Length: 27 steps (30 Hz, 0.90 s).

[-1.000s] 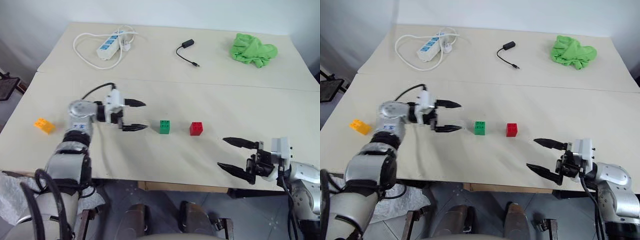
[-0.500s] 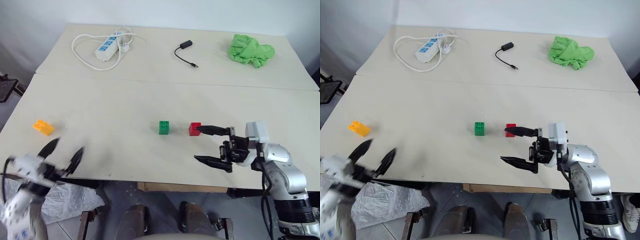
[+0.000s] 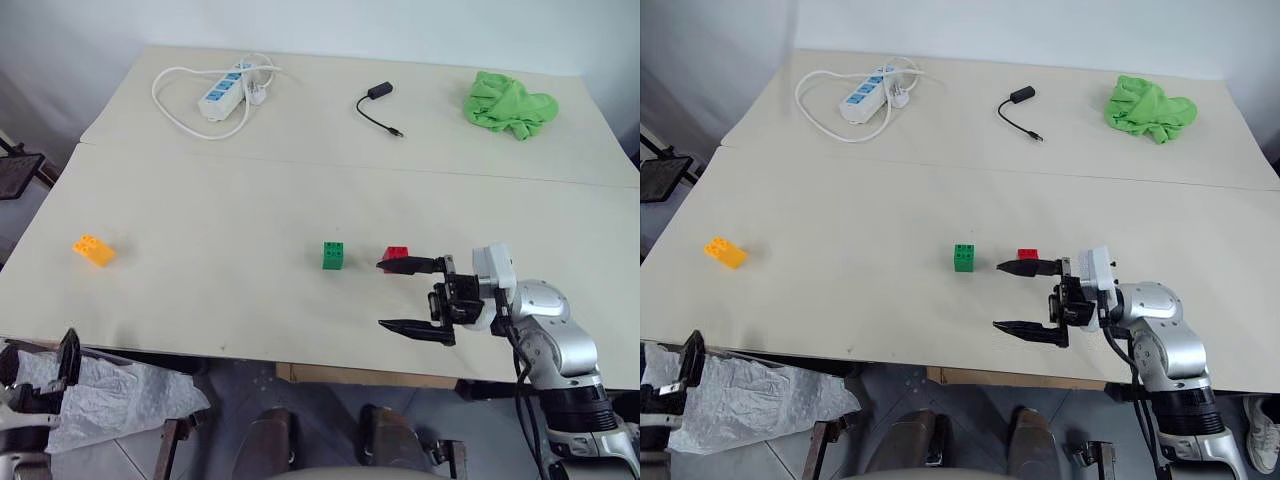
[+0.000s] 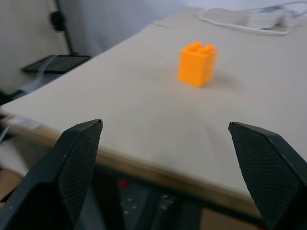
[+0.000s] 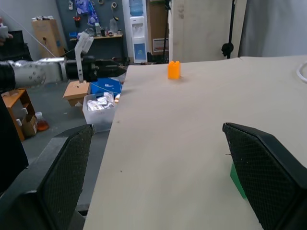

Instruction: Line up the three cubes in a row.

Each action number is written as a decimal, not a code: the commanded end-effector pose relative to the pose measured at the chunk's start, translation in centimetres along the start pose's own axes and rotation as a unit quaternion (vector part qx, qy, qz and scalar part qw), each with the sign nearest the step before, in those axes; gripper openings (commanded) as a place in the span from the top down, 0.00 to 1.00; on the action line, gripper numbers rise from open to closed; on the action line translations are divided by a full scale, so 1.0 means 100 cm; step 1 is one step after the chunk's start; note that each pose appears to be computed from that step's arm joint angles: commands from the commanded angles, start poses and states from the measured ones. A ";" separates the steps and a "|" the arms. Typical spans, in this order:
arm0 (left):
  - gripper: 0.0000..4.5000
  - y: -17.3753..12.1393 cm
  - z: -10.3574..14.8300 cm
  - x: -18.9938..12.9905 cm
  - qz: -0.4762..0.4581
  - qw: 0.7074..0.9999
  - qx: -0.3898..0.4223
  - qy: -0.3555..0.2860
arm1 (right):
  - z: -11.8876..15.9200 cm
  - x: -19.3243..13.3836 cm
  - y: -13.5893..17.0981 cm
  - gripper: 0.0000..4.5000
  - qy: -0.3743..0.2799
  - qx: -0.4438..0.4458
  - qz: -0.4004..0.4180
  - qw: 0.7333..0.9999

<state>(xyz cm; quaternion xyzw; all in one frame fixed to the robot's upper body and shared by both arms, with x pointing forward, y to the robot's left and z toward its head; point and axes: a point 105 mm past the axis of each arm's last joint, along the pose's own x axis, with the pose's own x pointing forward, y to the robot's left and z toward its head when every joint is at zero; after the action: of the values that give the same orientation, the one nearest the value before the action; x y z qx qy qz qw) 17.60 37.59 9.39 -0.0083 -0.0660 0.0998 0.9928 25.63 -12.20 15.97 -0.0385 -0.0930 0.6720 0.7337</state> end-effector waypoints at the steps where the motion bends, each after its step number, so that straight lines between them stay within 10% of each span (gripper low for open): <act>1: 0.00 0.013 0.010 0.018 -0.037 0.999 -0.003 0.012 | 0.007 0.001 -0.001 0.00 -0.005 -0.026 0.005 1.000; 24: 0.00 0.021 0.010 0.116 -0.202 0.969 0.060 0.127 | 0.010 -0.009 -0.001 0.00 0.001 -0.042 -0.047 0.998; 27: 0.13 0.014 0.009 0.113 -0.239 0.959 0.072 0.136 | 0.011 -0.010 -0.001 0.00 0.003 -0.042 -0.051 0.998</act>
<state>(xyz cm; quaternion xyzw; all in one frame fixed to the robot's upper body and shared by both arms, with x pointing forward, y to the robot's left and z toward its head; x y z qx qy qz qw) 28.46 41.08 10.93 0.0421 0.0740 -0.1231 0.9887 25.69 -12.77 15.98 -0.0545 -0.1053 0.6348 0.7635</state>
